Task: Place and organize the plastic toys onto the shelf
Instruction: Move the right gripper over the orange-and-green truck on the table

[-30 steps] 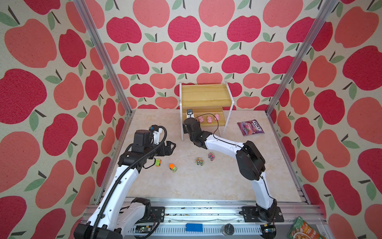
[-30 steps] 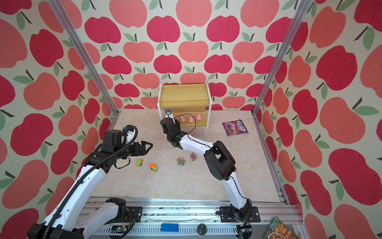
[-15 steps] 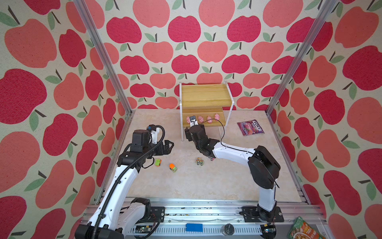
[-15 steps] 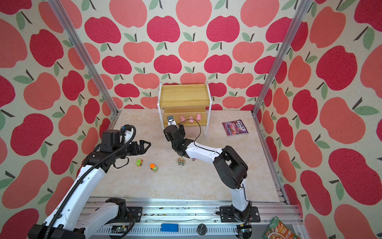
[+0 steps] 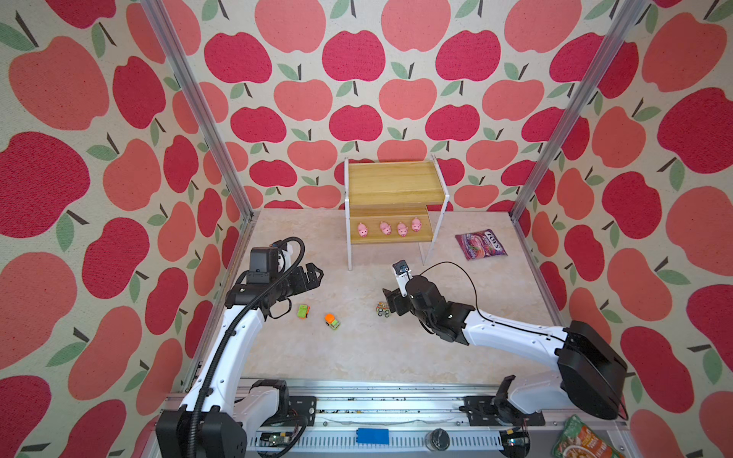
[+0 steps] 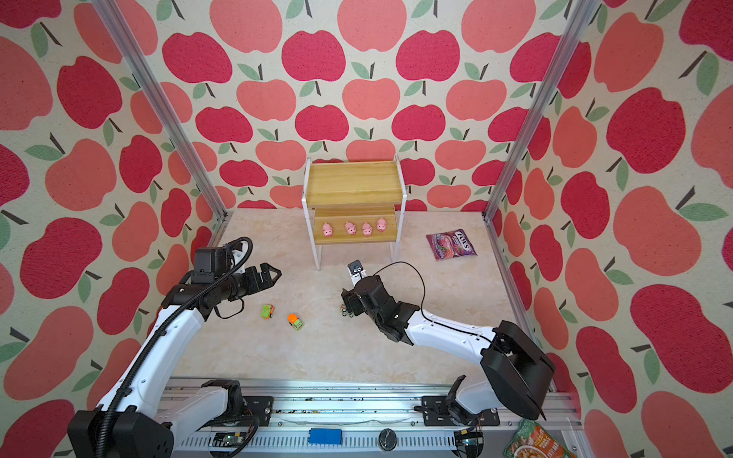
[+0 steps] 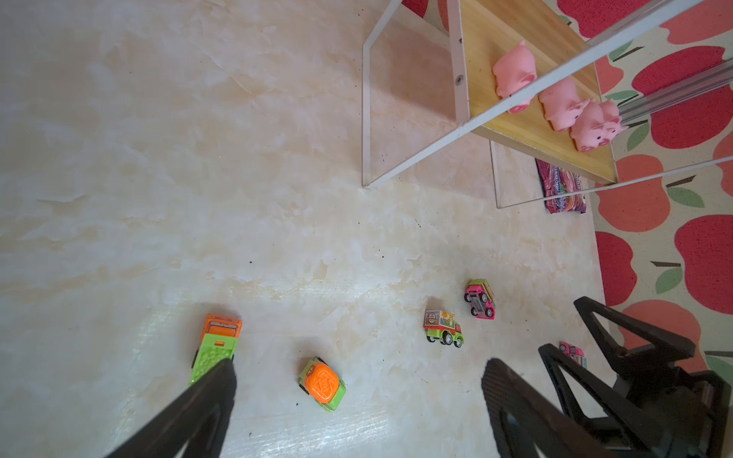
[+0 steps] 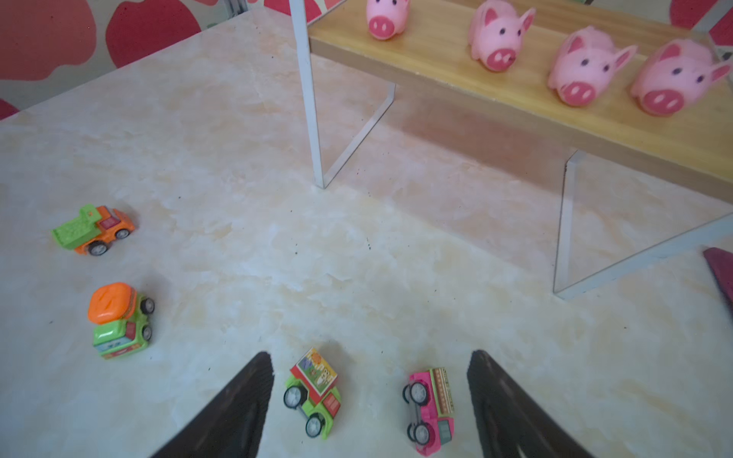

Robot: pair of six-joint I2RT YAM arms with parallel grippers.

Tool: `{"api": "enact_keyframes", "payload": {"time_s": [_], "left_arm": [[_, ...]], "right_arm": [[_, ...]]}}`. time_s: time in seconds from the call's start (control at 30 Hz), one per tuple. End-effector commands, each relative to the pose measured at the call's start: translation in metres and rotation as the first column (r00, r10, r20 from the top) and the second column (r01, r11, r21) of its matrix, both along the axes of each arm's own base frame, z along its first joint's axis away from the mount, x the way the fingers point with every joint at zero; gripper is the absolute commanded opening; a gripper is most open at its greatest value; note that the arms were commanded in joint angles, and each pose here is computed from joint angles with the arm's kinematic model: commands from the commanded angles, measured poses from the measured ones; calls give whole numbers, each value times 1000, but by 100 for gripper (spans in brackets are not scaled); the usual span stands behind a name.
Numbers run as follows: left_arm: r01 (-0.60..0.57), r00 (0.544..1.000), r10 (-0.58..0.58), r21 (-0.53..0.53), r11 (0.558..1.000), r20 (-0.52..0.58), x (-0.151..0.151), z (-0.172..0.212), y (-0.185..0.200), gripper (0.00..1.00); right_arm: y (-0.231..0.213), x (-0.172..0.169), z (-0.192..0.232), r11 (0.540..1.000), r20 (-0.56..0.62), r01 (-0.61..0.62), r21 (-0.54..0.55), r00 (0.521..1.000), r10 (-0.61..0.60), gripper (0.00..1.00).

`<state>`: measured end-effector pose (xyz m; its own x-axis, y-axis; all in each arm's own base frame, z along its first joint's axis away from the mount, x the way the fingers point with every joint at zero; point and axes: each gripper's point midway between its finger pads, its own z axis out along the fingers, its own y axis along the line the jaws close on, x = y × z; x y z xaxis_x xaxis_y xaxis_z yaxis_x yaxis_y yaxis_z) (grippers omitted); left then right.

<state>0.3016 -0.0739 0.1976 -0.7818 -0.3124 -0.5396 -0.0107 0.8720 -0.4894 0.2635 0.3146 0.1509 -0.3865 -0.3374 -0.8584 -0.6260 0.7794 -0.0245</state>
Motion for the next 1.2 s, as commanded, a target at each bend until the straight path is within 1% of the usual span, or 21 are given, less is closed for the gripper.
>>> {"api": "enact_keyframes", "payload": {"time_s": [0.0, 0.1, 0.27, 0.37, 0.43, 0.5, 0.6, 0.7, 0.77, 0.87, 0.93, 1.0, 1.17], "left_arm": [[-91, 993, 89, -20, 996, -80, -3, -19, 7, 99], [-133, 983, 130, -12, 991, -132, -9, -29, 12, 99], [-200, 960, 202, 29, 979, -193, -19, -41, 24, 99], [-210, 958, 211, 25, 977, -193, -20, -40, 23, 99], [-183, 964, 189, 49, 982, -189, -22, -40, 22, 99], [-148, 970, 166, 110, 983, -179, -23, -40, 22, 99], [-35, 980, 68, 176, 984, -186, -25, -36, 12, 99], [73, 982, -18, 287, 955, -190, -31, -33, 6, 99], [116, 983, -57, 345, 931, -177, -34, -32, 5, 99], [163, 981, -116, 348, 923, -153, -38, -32, -4, 99], [198, 977, -157, 341, 919, -143, -39, -32, -12, 99], [231, 971, -191, 358, 905, -143, -40, -32, -19, 99], [298, 954, -238, 480, 825, -182, -45, -39, -24, 99]], "right_arm": [[13, -34, -8, 982, -93, -187, 29, 978, 189, 79], [25, -48, -11, 958, -95, -277, 72, 954, 283, 79], [57, -56, -19, 929, -56, -345, 130, 933, 355, 77], [81, -60, -26, 913, -25, -371, 172, 925, 380, 77], [96, -63, -33, 905, -14, -380, 192, 921, 390, 77], [112, -68, -40, 897, -4, -396, 195, 915, 404, 77], [131, -72, -51, 902, 18, -403, 154, 914, 406, 77], [142, -74, -59, 900, 2, -402, 167, 913, 407, 77], [145, -74, -65, 905, -6, -392, 164, 917, 399, 77], [145, -70, -72, 914, -12, -372, 160, 925, 379, 77], [151, -85, -76, 907, -16, -392, 155, 917, 399, 77], [154, -86, -79, 906, -20, -397, 145, 915, 403, 77], [164, -90, -87, 908, -16, -404, 107, 913, 408, 76]]}}
